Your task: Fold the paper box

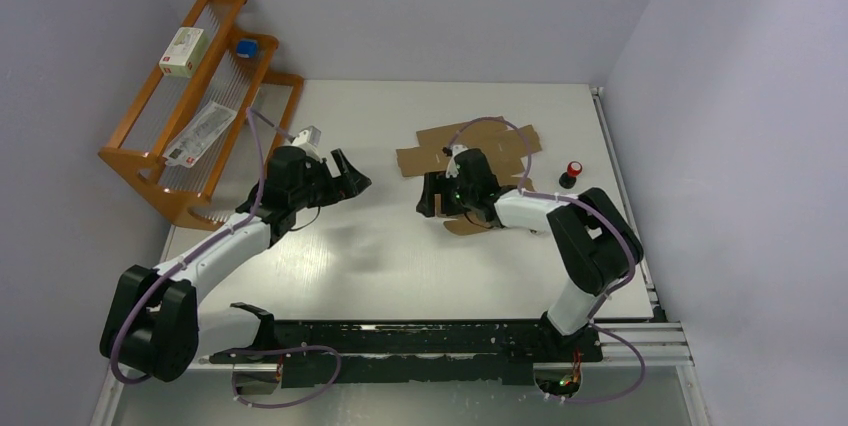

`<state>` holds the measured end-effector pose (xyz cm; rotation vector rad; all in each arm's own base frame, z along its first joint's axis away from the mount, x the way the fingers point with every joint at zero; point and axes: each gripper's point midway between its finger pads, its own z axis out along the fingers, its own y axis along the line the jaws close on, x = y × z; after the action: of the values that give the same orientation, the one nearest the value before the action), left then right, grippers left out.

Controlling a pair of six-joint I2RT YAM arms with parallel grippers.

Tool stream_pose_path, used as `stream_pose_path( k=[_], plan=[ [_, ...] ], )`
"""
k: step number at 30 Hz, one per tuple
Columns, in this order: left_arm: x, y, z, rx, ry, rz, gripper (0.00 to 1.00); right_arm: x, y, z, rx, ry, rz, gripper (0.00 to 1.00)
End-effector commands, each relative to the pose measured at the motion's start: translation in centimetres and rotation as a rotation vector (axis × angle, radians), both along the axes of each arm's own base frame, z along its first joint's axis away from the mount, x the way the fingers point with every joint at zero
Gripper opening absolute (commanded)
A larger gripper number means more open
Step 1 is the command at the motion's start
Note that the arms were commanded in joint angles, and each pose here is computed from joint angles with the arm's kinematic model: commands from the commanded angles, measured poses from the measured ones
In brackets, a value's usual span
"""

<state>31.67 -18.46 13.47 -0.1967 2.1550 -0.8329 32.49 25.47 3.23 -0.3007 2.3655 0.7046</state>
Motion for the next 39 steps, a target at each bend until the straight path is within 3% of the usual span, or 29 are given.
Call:
stream_pose_path(
  k=[1,7,16,27,39],
  plan=[
    [0.6,-0.3,0.1,-0.011,-0.022,0.011,0.92,0.6,-0.5,2.5,-0.02,-0.042,-0.013,0.82],
    [1.9,-1.0,-0.6,-0.023,-0.005,0.015,0.91,4.3,-5.6,6.0,-0.098,-0.154,-0.125,0.85],
    [4.8,-4.0,-2.9,-0.059,0.045,-0.006,0.86,8.4,-15.7,6.6,-0.049,-0.169,-0.383,0.85],
    [9.7,-8.1,-6.3,-0.103,0.105,-0.019,0.69,8.4,-16.2,6.9,0.047,-0.187,-0.439,0.82],
    [11.4,-11.2,-11.7,-0.176,0.215,-0.052,0.47,8.1,-15.9,7.1,0.067,-0.196,-0.43,0.82]
  ],
)
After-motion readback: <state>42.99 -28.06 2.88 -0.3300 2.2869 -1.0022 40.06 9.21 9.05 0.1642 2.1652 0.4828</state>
